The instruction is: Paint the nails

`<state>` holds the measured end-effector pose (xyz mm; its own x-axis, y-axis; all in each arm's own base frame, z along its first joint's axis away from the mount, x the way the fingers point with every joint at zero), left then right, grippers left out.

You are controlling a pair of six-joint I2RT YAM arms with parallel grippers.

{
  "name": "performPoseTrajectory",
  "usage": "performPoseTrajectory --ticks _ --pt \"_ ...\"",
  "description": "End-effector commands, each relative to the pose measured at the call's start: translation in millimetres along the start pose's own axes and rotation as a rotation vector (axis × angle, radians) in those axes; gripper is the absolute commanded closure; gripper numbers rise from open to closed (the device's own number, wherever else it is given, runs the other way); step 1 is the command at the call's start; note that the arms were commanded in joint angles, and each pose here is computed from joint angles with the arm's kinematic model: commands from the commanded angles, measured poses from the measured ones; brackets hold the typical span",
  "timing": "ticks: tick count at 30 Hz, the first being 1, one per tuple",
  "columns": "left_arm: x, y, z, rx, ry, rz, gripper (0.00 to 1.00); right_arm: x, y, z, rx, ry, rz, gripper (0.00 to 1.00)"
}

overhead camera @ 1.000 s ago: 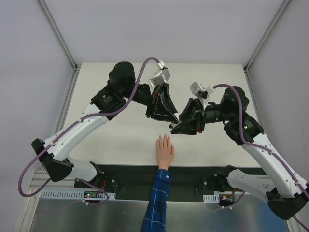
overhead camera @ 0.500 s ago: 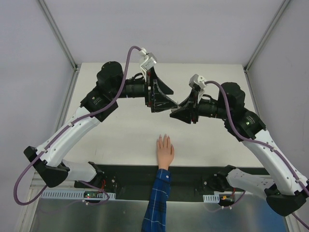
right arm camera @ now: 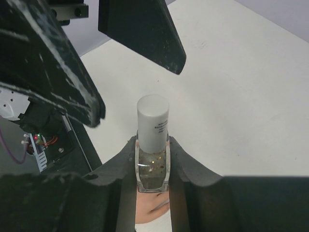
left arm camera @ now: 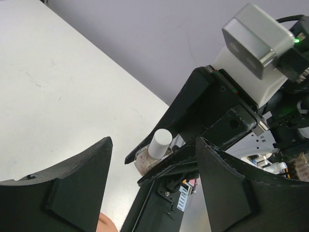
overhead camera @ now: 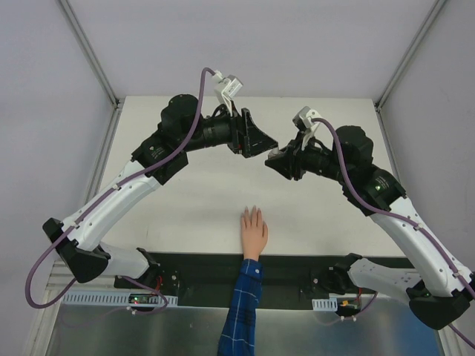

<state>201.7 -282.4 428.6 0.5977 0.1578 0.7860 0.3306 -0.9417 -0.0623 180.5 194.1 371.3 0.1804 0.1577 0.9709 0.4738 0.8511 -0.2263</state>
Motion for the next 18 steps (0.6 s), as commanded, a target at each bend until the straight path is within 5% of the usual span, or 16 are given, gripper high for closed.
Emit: performPoseTrajectory --ticks 1,11,18 --pt "10.8 5.5 -16.4 -0.016 0.024 -0.051 0.35 28.1 -5.0 1.9 -0.035 -0.015 -0.096 1.00" --pt "-1.1 17.4 -14.6 0.025 0.025 -0.042 0.53 33.8 -10.3 8.1 -0.049 -0.025 -0.124 1.00" --pt "-12.8 22.4 -19.7 -0.054 0.047 0.036 0.76 35.7 -12.7 11.3 -0.044 -0.023 -0.139 1.00"
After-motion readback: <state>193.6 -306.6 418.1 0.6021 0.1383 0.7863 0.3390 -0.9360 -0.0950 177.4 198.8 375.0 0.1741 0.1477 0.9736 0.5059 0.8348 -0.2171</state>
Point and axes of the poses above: each gripper's point midway between its finger pads, its own y axis out along the fingers, its own z axis along the line the jaws close on, x = y × z, the point moved 7 cm from there along -y, back along the fingers, and after that the axes turned 5 degrees about -y, right-handed, at the moved point
